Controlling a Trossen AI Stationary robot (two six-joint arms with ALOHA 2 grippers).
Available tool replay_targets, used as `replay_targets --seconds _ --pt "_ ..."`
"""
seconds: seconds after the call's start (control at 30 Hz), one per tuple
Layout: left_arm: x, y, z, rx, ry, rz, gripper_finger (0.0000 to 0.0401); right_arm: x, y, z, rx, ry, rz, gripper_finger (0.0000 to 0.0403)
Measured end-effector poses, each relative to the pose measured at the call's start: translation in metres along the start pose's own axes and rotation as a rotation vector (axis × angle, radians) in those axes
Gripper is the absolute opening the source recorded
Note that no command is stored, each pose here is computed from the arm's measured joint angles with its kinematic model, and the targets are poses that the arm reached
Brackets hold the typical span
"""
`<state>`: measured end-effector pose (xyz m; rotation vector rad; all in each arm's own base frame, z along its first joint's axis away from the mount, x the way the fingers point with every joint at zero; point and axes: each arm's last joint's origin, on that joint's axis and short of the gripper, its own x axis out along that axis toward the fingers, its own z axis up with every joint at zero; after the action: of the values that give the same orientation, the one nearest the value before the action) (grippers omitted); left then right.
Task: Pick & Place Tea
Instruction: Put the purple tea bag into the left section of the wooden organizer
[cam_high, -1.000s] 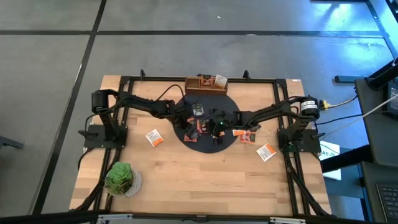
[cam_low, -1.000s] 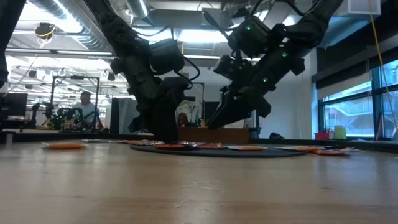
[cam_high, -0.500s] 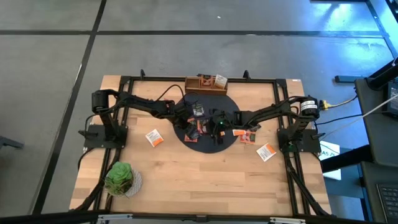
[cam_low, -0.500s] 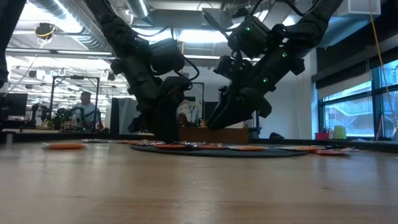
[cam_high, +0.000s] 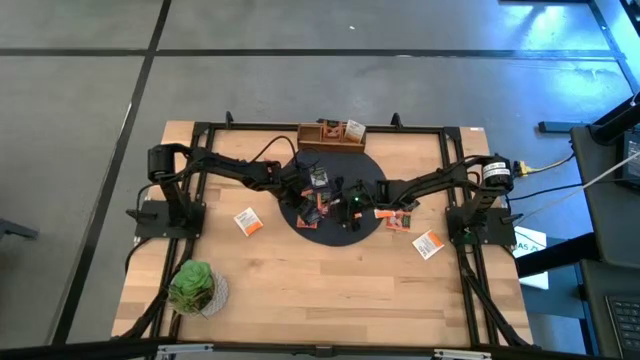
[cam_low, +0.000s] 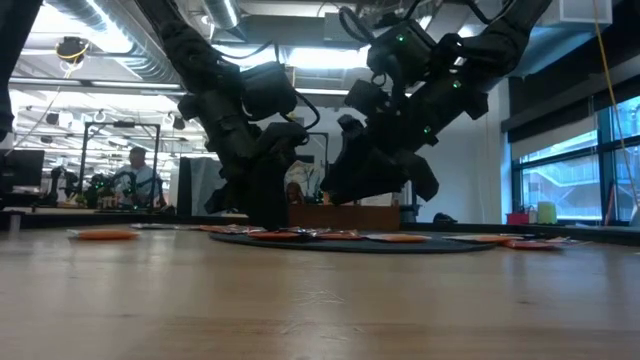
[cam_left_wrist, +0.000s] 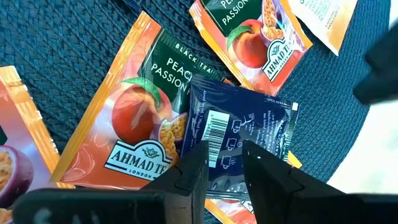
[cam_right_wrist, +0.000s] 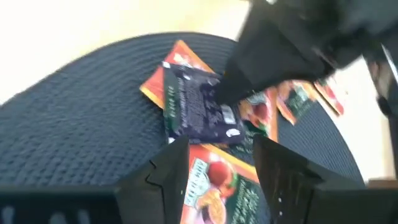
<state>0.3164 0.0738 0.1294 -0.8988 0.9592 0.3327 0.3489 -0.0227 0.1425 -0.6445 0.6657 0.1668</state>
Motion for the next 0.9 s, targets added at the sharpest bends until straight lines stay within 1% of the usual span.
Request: replay_targets --seconds 0.17,0.27,0.43,0.7,0.83,0.9 --pt "0.0 0.0 0.0 0.001 -0.001 0.0 0.0095 0.009 0.014 0.0 -0.066 0.006 0.044 0.0167" --pt "0.0 0.0 0.0 0.002 0.0 0.0 0.0095 0.018 0.025 -0.004 -0.105 0.035 0.062 0.0165" --pt "0.0 0.0 0.0 0.003 -0.001 0.0 0.0095 0.028 0.033 -0.007 -0.173 0.085 -0.005 0.0167" --pt "0.0 -0.001 0.0 0.005 0.0 0.0 0.0095 0.032 0.033 -0.006 -0.174 0.073 -0.038 0.0167" --pt "0.0 -0.001 0.0 0.005 0.0 0.0 0.0095 0.033 0.03 -0.005 -0.175 0.08 -0.1 0.0166" --pt "0.0 -0.001 0.0 0.005 0.0 0.0 0.0095 0.033 0.029 -0.005 -0.181 0.086 -0.105 0.0161"
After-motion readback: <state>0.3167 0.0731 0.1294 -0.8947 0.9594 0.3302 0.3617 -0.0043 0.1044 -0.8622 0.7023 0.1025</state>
